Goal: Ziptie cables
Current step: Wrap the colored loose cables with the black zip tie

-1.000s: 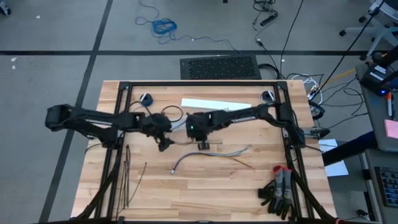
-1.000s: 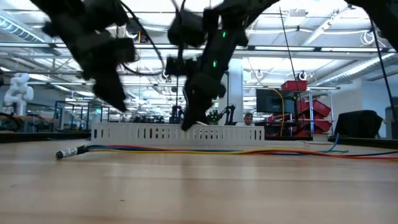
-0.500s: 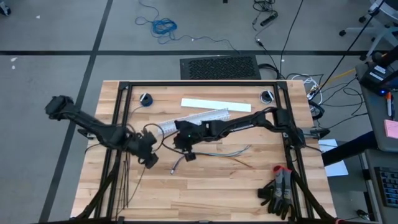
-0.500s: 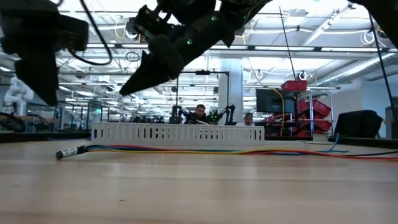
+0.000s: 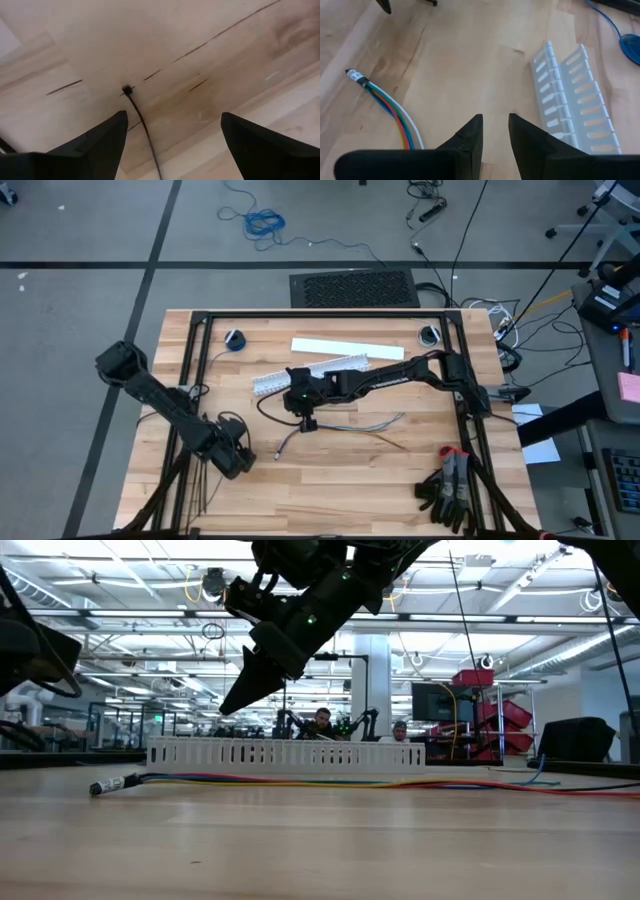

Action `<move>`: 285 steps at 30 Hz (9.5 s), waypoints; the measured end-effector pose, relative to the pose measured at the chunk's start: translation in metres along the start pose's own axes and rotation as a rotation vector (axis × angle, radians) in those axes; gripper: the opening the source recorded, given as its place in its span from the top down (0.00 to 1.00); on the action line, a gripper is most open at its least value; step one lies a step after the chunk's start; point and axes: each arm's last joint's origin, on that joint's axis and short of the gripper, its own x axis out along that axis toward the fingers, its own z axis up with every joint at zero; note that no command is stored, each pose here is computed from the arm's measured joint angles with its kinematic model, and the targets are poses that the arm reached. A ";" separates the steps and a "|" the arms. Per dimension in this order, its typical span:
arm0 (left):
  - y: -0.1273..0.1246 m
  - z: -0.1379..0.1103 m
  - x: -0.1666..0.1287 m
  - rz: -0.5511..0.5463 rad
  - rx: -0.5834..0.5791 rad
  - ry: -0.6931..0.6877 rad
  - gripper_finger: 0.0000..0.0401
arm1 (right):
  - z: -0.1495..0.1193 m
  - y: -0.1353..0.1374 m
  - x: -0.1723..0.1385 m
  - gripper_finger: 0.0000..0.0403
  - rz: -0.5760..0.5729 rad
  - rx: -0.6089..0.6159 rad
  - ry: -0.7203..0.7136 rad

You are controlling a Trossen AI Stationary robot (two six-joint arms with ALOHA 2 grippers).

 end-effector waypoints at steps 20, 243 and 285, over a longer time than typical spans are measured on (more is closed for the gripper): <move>0.004 0.014 0.010 0.117 0.083 0.032 0.84 | -0.031 0.010 0.012 0.79 0.015 0.135 0.037; -0.170 0.199 -0.071 -1.305 1.658 -1.220 0.68 | -0.121 0.069 -0.134 1.00 0.913 0.135 -0.569; -0.162 0.195 -0.097 -0.868 1.180 -1.110 0.98 | -0.131 0.082 -0.123 0.72 0.209 0.333 -0.387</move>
